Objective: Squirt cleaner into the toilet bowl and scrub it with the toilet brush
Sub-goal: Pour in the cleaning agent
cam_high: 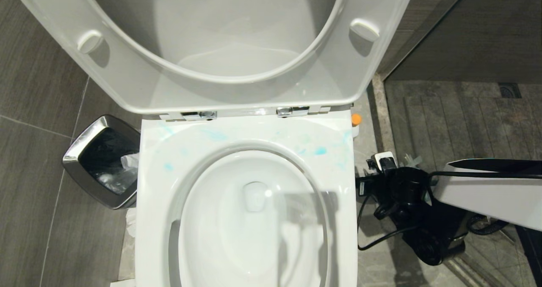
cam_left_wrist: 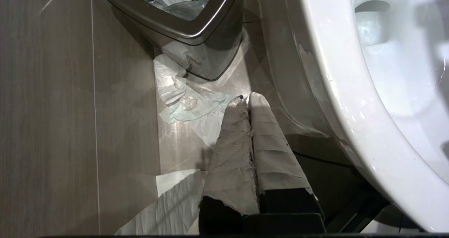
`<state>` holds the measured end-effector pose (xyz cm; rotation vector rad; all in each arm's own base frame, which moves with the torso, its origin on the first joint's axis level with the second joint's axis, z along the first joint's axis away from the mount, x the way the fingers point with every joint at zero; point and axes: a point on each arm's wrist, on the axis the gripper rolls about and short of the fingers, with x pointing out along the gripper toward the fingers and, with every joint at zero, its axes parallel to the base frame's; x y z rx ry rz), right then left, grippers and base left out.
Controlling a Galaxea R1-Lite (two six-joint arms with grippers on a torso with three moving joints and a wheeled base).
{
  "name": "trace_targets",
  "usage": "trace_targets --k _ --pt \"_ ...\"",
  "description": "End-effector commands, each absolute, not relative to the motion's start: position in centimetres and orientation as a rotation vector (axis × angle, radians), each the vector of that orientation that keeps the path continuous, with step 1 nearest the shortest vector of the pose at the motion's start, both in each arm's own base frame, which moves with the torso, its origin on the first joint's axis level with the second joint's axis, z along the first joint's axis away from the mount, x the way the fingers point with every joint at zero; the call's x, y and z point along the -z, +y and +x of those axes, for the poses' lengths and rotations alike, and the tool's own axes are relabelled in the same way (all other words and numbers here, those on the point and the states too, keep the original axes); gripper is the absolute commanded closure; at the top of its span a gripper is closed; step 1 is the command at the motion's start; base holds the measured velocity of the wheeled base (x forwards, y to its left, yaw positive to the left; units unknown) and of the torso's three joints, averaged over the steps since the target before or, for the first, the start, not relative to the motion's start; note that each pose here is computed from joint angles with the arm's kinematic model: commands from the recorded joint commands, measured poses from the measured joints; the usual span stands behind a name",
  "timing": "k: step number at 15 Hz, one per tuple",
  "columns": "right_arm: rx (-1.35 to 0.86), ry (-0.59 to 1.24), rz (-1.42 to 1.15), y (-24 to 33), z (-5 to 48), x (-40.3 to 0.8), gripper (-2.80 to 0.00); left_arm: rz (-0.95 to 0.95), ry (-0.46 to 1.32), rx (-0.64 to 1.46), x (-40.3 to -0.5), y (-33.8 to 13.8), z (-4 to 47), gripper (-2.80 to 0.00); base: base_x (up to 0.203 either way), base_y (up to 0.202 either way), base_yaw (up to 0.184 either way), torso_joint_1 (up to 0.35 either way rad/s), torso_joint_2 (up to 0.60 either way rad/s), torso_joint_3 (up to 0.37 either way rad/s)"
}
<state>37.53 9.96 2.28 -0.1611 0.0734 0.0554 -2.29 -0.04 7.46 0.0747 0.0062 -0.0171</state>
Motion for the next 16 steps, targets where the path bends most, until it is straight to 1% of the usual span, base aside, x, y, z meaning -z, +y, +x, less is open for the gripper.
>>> trace_targets --k 1,7,11,16 --pt "-0.062 0.030 -0.164 10.7 39.2 -1.7 -2.80 0.075 0.008 0.017 -7.4 0.0 -2.3 0.00 0.000 0.000 0.000 0.000 0.00 0.000" --pt "-0.065 -0.093 -0.150 12.2 42.4 -2.3 -2.80 0.075 0.009 0.017 -7.4 0.0 -2.3 0.00 0.000 0.000 0.000 0.000 0.00 0.000" --pt "-0.087 -0.182 -0.193 12.5 44.5 -2.9 -2.80 0.075 0.007 0.017 -7.5 0.0 -2.3 0.00 0.000 0.000 0.000 0.000 0.00 0.000" --pt "-0.137 -0.174 -0.213 11.5 46.1 -2.5 -2.80 0.075 0.010 0.017 -7.4 0.0 -2.3 0.00 0.000 0.000 0.000 0.000 0.00 0.000"
